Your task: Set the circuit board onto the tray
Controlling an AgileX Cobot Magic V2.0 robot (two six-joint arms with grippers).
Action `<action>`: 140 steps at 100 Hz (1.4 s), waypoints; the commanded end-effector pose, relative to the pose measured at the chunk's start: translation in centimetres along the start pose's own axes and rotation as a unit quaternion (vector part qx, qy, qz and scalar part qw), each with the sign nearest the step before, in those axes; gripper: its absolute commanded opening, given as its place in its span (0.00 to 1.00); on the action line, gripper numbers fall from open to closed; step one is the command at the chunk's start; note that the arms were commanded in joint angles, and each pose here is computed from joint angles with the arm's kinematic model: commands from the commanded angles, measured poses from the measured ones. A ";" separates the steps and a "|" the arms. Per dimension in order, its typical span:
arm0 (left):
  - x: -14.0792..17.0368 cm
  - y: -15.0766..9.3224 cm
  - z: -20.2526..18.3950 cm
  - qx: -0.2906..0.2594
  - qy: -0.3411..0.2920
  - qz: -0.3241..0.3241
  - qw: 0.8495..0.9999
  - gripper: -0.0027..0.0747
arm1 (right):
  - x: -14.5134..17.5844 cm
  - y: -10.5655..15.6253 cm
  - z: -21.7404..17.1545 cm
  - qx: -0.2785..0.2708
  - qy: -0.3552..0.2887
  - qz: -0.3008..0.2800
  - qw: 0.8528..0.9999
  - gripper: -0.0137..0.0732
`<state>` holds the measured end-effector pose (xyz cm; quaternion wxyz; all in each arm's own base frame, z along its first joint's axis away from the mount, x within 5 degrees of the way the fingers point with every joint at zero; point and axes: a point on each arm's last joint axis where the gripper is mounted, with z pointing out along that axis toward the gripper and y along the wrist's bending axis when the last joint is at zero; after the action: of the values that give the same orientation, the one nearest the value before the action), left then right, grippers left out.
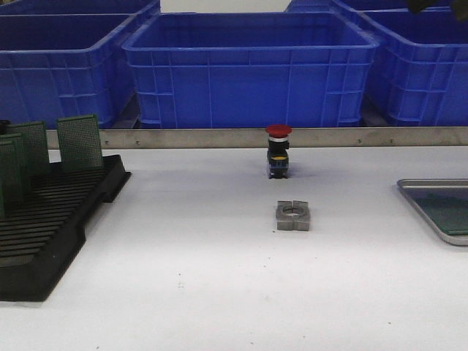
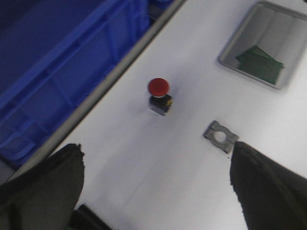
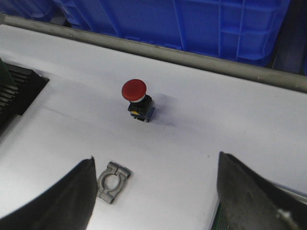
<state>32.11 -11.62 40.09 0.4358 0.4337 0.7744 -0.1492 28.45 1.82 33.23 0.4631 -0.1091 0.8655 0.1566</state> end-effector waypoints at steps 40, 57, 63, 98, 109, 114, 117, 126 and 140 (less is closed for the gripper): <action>7.8 -7.2 -11.8 -0.270 -0.198 -0.091 0.938 0.74 | 6.7 3.5 -9.5 0.126 -0.187 -0.049 0.973 0.78; 12.2 -10.4 -12.5 -0.288 -0.214 -0.116 0.926 0.74 | 9.7 4.4 -11.9 0.137 -0.230 -0.055 0.962 0.78; 13.7 -11.4 -12.6 -0.296 -0.222 -0.125 0.921 0.74 | 10.7 4.8 -12.8 0.141 -0.248 -0.059 0.957 0.78; 18.7 -14.5 -12.9 -0.330 -0.251 -0.130 0.901 0.74 | 14.3 5.6 -14.7 0.145 -0.306 -0.069 0.938 0.78; 18.8 -14.4 -13.0 -0.335 -0.253 -0.131 0.898 0.74 | 14.5 5.5 -14.5 0.147 -0.303 -0.067 0.939 0.76; 18.8 -14.4 -13.0 -0.338 -0.255 -0.131 0.897 0.72 | 14.5 5.5 -14.6 0.150 -0.305 -0.067 0.938 0.72; 18.8 -14.4 -13.0 -0.338 -0.255 -0.131 0.896 0.69 | 14.5 5.4 -14.6 0.151 -0.306 -0.066 0.937 0.68; 18.8 -14.4 -13.0 -0.339 -0.255 -0.131 0.896 0.53 | 14.4 5.4 -14.6 0.155 -0.310 -0.066 0.936 0.49; 18.8 -14.4 -13.0 -0.339 -0.255 -0.131 0.896 0.18 | 14.4 5.4 -14.6 0.155 -0.310 -0.066 0.936 0.16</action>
<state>8.77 -2.20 29.20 0.6948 0.1295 0.7061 -0.0437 7.49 1.17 28.53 0.7065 -0.0595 0.7045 0.0303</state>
